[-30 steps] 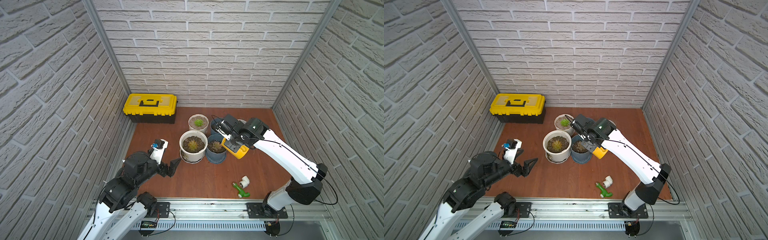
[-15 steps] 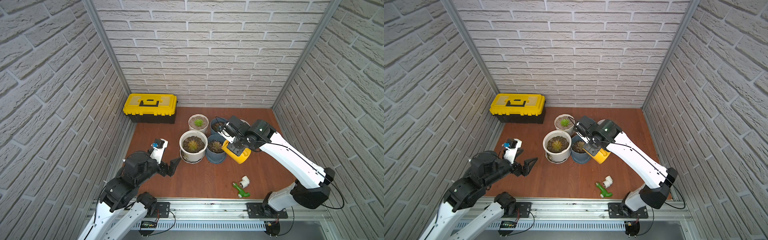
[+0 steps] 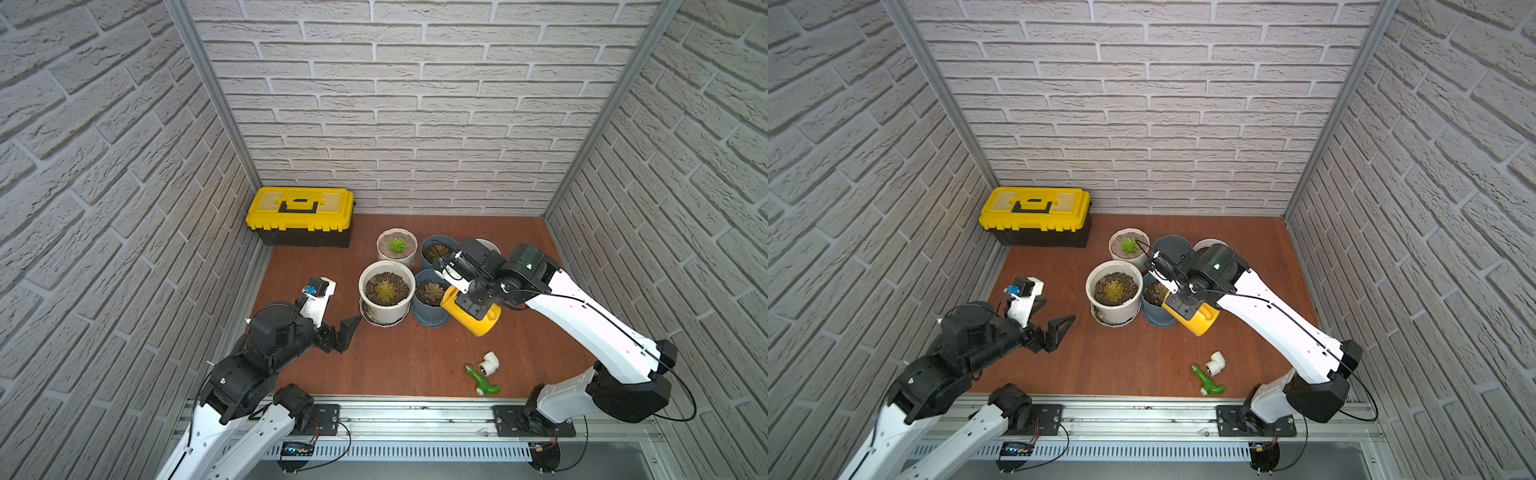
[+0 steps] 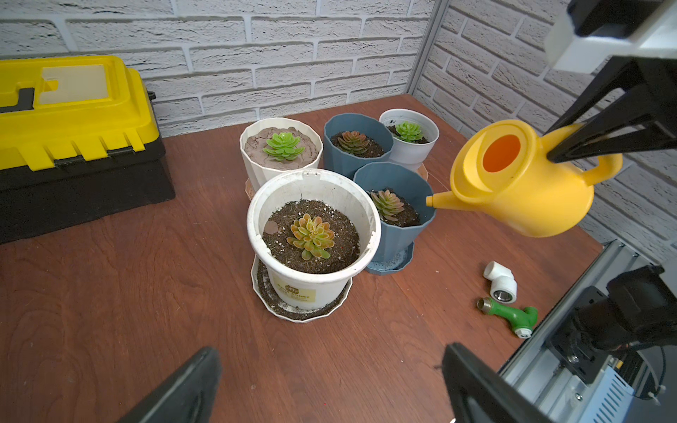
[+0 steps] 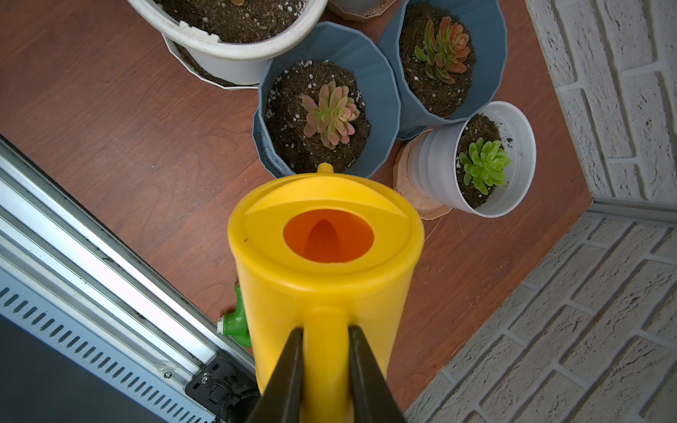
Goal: Water the succulent around the soil edge
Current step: Water the soil of the potted plant with water.
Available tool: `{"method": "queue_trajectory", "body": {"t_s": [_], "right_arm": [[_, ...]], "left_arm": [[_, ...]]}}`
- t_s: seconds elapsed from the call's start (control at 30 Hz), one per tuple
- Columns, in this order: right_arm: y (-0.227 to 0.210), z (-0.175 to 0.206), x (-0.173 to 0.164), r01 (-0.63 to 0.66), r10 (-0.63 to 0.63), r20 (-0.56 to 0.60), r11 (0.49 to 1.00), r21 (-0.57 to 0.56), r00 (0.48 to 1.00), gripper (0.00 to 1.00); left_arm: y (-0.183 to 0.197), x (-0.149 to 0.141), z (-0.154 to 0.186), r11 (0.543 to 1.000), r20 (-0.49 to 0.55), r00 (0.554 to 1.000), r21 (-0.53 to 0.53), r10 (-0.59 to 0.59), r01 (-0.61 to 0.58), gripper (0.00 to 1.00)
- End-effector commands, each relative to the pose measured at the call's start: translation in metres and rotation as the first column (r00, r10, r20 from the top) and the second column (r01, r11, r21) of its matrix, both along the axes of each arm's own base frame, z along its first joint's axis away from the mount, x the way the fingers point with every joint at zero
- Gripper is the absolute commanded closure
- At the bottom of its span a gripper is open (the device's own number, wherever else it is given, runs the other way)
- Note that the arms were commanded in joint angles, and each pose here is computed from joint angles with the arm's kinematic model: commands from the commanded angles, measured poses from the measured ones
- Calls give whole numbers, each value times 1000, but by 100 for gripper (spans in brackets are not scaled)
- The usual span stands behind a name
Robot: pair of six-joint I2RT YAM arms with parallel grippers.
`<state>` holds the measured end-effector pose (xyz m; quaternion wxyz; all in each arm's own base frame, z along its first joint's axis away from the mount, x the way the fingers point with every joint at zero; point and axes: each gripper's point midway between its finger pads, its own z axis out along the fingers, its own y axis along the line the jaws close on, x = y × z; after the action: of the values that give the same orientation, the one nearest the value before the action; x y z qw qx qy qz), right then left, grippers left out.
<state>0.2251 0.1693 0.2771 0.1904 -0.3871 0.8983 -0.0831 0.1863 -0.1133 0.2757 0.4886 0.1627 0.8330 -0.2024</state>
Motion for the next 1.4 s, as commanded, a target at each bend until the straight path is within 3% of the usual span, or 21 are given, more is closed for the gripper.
{"method": "queue_trajectory", "body": {"t_s": [0.0, 0.8, 1.37], "right_arm": [[11, 9, -4, -13, 12, 8, 998, 62, 1000, 97], [63, 7, 17, -90, 88, 16, 986, 141, 996, 98], [76, 6, 54, -52, 41, 106, 994, 96, 993, 98]], "left_arm": [[-1, 4, 6, 1000, 34, 999, -15, 0, 0, 1], [-2, 2, 8, 1000, 42, 999, -21, -5, 6, 2], [-2, 2, 9, 1000, 46, 999, -23, -8, 9, 1]]}}
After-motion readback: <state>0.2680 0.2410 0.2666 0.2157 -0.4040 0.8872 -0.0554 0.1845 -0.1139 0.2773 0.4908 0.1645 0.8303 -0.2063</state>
